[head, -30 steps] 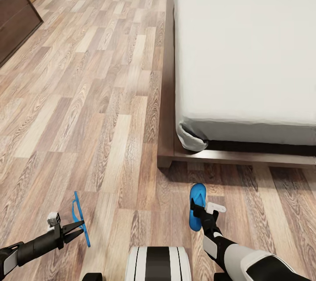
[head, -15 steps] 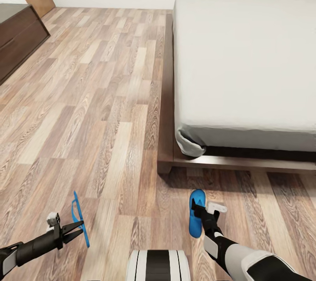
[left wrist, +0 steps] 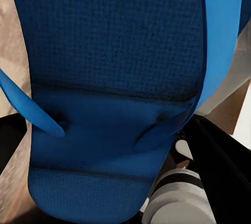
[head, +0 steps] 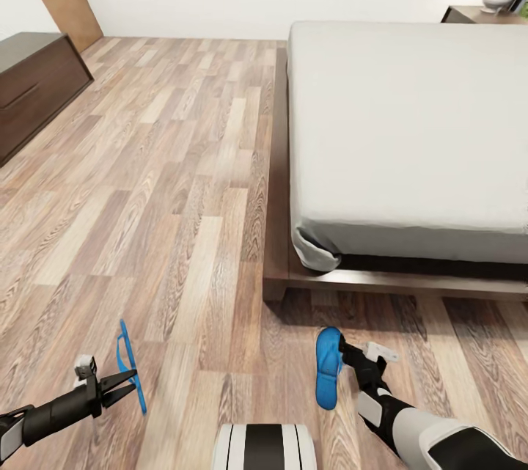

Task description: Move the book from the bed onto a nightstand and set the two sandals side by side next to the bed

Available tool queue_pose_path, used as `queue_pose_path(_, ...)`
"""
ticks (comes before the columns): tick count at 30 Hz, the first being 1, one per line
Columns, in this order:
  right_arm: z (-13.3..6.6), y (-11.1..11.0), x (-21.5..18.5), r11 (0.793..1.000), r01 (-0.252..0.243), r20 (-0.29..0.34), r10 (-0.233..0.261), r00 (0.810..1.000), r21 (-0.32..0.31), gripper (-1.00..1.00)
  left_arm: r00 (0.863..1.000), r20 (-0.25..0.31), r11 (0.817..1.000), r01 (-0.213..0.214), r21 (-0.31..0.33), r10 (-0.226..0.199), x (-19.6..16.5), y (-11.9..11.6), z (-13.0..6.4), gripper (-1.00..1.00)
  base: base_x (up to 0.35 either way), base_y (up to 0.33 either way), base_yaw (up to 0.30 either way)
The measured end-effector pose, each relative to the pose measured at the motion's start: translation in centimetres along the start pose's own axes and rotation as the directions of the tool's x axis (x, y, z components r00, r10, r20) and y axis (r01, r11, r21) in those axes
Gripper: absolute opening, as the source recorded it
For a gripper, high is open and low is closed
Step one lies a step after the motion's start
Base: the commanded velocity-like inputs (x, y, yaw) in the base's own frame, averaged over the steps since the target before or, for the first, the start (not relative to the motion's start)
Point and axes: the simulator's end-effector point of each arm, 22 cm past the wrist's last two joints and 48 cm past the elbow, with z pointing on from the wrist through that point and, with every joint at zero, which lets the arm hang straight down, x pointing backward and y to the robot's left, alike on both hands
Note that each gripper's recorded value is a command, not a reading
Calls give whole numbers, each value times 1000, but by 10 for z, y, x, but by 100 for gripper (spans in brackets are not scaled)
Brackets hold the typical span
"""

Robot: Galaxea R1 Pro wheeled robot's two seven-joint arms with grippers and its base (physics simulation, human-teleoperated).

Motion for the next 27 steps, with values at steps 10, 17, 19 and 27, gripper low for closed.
queue_pose_path(10, 2, -31, -15, 991, -129, -80, 126, 989, -27, 100, 999, 12, 999, -40, 20, 39, -6, -18, -3, -100, 0, 0, 0)
queue_pose_path(17, 0, -62, -31, 977, -211, -113, 208, 971, -12, 100, 998, 21, 997, -66, 34, 65, -9, -30, -5, -100, 0, 0, 0)
queue_pose_path(19, -1, -66, -33, 974, -226, -137, 222, 966, -14, 100, 997, 23, 997, -74, 38, 73, -10, -34, -5, -100, 0, 0, 0)
queue_pose_path(27, -11, -79, -38, 951, -304, -262, 279, 924, -59, 100, 994, 33, 994, -102, 42, 101, -14, -46, -7, -100, 0, 0, 0)
